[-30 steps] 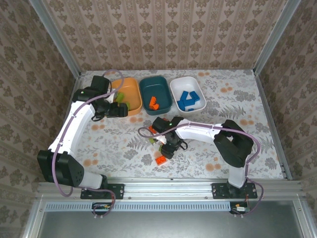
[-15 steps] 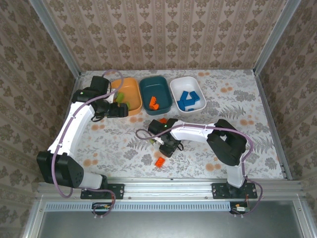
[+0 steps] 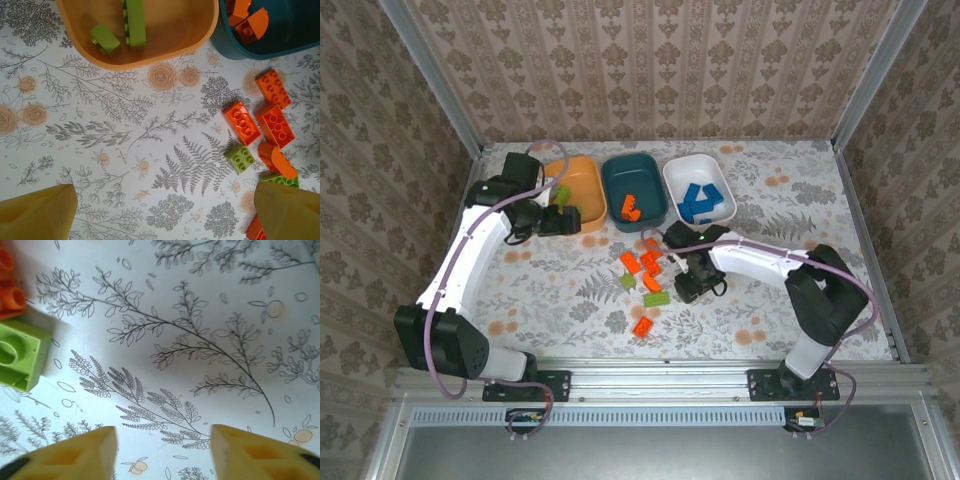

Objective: Sort the legos into containers by color

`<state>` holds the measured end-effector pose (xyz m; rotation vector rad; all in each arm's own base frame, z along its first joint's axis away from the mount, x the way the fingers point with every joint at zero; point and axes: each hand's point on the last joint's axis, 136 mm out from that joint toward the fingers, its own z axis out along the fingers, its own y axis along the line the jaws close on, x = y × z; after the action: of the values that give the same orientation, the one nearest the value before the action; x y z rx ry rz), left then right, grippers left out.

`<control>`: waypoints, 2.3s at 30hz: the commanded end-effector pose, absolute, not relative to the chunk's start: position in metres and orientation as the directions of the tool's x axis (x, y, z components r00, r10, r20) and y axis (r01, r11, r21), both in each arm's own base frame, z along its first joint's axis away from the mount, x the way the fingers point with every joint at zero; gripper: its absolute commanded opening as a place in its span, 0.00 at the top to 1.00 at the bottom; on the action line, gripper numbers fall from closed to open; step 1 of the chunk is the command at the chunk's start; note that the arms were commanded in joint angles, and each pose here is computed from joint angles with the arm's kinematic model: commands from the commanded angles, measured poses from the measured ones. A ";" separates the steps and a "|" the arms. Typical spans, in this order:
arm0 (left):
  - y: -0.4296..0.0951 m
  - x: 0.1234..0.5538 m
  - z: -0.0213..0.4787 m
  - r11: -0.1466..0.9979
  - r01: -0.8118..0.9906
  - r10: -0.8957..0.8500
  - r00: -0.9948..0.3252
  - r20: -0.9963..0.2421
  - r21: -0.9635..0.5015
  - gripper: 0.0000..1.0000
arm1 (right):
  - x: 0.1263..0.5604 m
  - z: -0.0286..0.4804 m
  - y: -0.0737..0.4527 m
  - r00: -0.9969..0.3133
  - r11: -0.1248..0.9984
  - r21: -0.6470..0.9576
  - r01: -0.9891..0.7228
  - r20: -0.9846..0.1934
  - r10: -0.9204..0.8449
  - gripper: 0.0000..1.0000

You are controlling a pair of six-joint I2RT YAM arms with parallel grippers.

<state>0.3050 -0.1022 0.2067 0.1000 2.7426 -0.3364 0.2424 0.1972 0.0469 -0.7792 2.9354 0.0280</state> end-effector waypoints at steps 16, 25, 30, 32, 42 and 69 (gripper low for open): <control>-0.105 0.286 0.206 0.964 0.122 0.031 -0.933 -0.359 -0.235 0.03 | 0.219 0.054 0.259 -0.951 0.951 -0.007 -0.309 0.017 -0.309 0.00; -0.102 0.275 0.208 0.968 0.134 0.055 -0.937 -0.344 -0.210 0.00 | 0.235 0.039 0.290 -0.967 0.967 -0.021 -0.256 0.003 -0.255 0.02; -0.106 0.274 0.207 0.967 0.154 0.077 -0.936 -0.344 -0.202 0.00 | 0.236 0.031 0.294 -0.966 0.963 -0.073 -0.260 0.023 -0.259 0.05; -0.106 0.276 0.208 0.968 0.156 0.079 -0.933 -0.350 -0.198 0.00 | 0.236 0.027 0.288 -0.968 0.962 -0.103 -0.251 0.033 -0.249 0.07; -0.109 0.282 0.206 0.966 0.158 0.078 -0.932 -0.353 -0.203 0.00 | 0.234 0.025 0.264 -0.977 0.965 -0.152 -0.214 0.037 -0.210 0.24; -0.097 0.299 0.260 0.906 -0.026 -0.231 -0.866 -0.443 -0.422 0.00 | 0.366 0.188 0.398 -0.999 0.611 0.792 -0.003 -0.024 0.027 0.38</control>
<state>0.3072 -0.0915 0.2386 -0.1091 2.6500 -0.4449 0.3534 0.3384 0.1676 0.0417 2.8530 0.9671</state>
